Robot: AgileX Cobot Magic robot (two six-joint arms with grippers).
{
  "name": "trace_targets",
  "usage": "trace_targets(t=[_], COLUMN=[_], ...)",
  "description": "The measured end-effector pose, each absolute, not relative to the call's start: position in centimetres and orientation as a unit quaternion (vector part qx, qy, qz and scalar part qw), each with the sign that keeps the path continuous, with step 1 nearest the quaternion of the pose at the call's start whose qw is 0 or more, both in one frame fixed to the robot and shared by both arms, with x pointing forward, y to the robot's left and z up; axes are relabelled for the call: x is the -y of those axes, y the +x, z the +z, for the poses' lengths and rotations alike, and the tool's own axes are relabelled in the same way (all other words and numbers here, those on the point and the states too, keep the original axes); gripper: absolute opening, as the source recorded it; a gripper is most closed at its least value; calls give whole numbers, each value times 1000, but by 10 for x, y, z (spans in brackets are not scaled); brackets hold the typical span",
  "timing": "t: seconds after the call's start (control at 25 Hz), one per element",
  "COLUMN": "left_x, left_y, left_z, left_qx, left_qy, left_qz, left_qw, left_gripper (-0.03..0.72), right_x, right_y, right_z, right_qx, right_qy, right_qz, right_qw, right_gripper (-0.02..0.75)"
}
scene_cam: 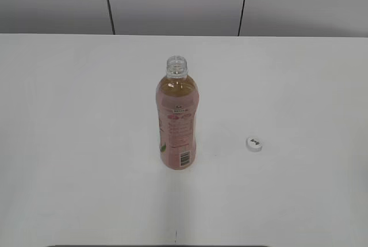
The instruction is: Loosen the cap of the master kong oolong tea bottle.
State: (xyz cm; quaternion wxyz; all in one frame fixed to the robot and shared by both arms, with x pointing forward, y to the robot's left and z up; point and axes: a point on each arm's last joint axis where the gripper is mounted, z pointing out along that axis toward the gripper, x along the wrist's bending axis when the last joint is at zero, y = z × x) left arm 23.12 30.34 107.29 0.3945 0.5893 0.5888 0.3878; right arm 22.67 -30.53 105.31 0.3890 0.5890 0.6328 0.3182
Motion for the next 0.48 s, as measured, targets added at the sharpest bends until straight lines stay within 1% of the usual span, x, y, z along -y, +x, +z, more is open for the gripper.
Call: trace_targets(t=[0.12, 0.48], left_x=[-303, -303], left_y=[226, 226], left_z=[1073, 1072], left_qx=[-581, -569], left_qy=[585, 598], left_qz=[396, 392], left_qw=[404, 406], left_gripper=[245, 242], right_x=[305, 304], right_y=[229, 230], right_z=[1051, 1052], right_qx=[-633, -632], right_qy=[585, 583], right_qz=[323, 326], right_qw=[390, 394], right_gripper=[396, 396])
